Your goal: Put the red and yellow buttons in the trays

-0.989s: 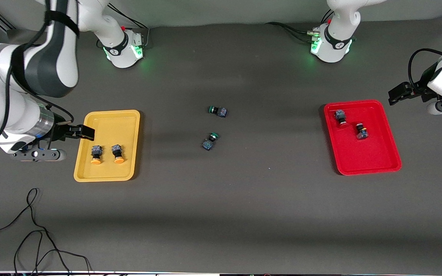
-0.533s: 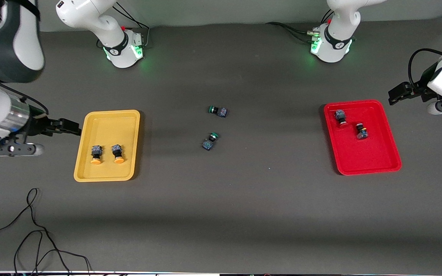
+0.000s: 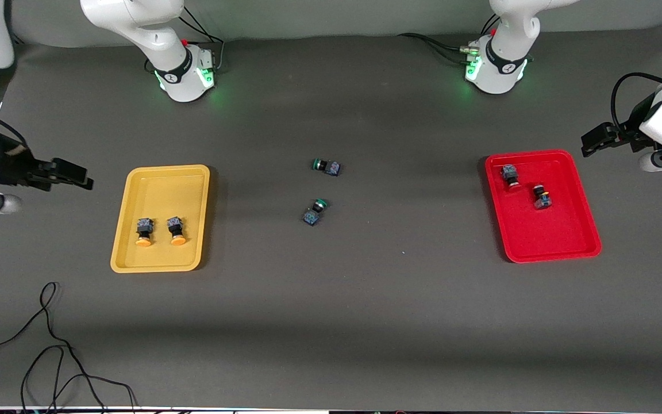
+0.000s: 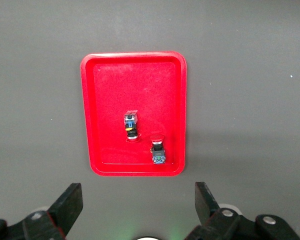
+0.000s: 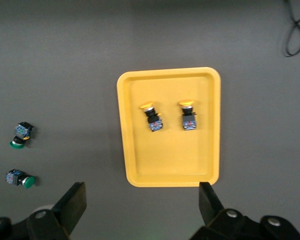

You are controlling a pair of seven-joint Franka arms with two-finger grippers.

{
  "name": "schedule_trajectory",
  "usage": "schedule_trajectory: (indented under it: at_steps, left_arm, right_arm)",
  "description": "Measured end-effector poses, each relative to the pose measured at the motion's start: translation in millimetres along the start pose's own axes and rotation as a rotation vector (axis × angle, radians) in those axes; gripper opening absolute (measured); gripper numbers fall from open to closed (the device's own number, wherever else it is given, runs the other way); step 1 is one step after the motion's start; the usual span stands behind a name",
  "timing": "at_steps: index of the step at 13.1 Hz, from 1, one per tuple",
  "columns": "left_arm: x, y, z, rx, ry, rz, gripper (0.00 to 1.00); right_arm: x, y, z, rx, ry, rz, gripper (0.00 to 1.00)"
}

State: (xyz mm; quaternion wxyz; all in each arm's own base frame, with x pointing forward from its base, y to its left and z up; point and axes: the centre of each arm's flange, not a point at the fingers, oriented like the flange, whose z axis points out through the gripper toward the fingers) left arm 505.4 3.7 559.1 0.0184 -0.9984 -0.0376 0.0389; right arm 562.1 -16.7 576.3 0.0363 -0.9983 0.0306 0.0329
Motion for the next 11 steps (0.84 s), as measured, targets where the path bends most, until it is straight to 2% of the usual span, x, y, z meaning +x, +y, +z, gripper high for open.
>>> schedule_trajectory:
  at_steps: [5, 11]
  left_arm:
    - [0, 0, 0, 0.000, -0.002, 0.000, 1.00]
    - [0, 0, 0, 0.000, -0.002, 0.000, 1.00]
  right_arm:
    - [-14, 7, -19, -0.039, 0.018, 0.003, 1.00]
    - [-14, 8, -20, -0.045, 0.021, 0.002, 1.00]
